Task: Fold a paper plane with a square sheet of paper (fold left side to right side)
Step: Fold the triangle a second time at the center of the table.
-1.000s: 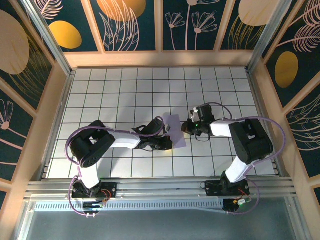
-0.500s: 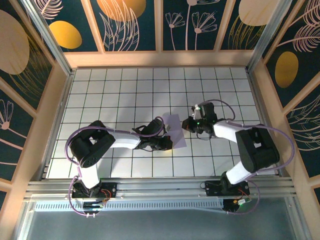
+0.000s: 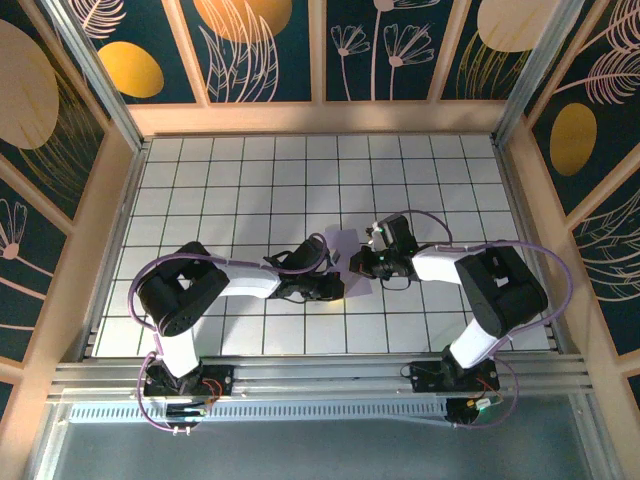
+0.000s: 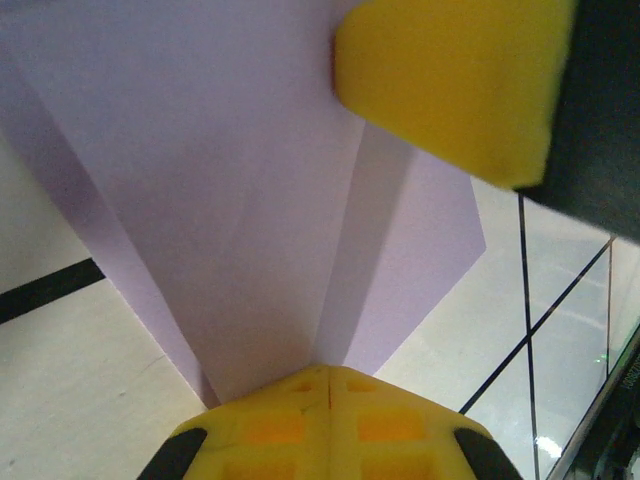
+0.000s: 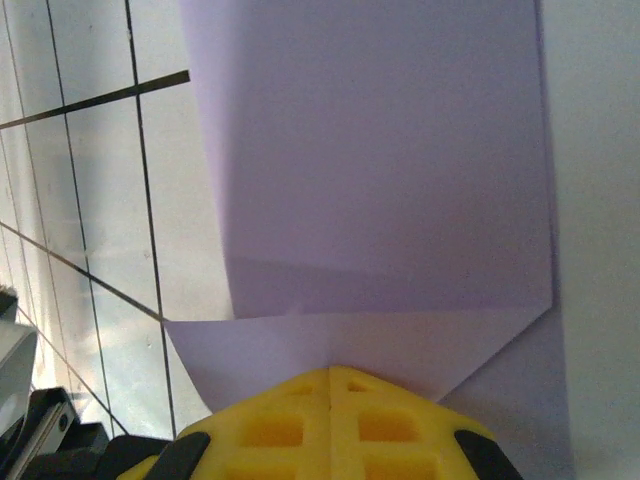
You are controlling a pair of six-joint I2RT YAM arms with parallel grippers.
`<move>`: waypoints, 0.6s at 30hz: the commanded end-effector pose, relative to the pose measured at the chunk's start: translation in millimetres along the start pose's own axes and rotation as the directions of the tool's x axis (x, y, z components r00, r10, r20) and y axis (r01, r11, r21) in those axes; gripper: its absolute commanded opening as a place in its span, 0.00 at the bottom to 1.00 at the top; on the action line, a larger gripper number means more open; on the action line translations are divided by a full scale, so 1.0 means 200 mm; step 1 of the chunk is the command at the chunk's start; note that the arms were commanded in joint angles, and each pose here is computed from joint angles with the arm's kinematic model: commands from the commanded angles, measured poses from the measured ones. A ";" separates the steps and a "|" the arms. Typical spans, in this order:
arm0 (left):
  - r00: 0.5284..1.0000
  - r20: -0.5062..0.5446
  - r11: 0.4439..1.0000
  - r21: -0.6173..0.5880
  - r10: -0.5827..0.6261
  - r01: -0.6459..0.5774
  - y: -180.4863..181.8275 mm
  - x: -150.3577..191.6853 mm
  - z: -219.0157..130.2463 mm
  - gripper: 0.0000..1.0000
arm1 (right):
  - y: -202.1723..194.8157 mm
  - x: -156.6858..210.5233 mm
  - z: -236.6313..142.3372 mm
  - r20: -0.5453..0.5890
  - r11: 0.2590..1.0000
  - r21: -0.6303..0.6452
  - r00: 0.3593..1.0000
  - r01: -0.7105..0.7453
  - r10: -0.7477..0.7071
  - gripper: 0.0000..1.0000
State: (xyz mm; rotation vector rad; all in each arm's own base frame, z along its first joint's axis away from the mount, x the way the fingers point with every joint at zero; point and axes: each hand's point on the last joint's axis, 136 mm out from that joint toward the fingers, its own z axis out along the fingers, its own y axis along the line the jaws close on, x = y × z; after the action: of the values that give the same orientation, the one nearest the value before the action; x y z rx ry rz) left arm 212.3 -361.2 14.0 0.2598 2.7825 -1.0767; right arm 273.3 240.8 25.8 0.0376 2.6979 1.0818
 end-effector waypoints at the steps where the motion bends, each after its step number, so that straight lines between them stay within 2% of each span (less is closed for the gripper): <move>1: 1.000 -0.017 0.999 -0.047 -0.027 0.026 0.05 0.04 -0.03 0.03 | -0.04 -0.02 0.01 0.006 0.999 0.048 1.000 -0.008 0.007 0.00; 7: 1.000 -0.003 1.000 0.004 -0.010 0.010 -0.05 -0.01 -0.07 0.04 | -0.16 0.04 0.03 -0.027 0.992 0.108 0.997 -0.062 0.066 0.00; 13: 1.000 0.014 0.999 0.052 -0.007 0.006 -0.12 -0.08 -0.07 0.04 | -0.18 0.08 0.03 -0.044 0.991 0.109 0.996 -0.075 0.081 0.00; 18: 1.000 0.012 0.999 0.044 0.000 -0.001 -0.11 -0.13 -0.03 0.04 | -0.17 0.08 0.03 -0.044 0.992 0.104 0.996 -0.073 0.078 0.00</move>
State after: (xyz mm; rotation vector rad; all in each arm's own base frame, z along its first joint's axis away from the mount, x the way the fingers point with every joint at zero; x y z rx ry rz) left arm 227.3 -371.3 39.6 0.2528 2.7399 -1.1233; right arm 274.4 235.0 16.6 0.0715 2.7274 1.0472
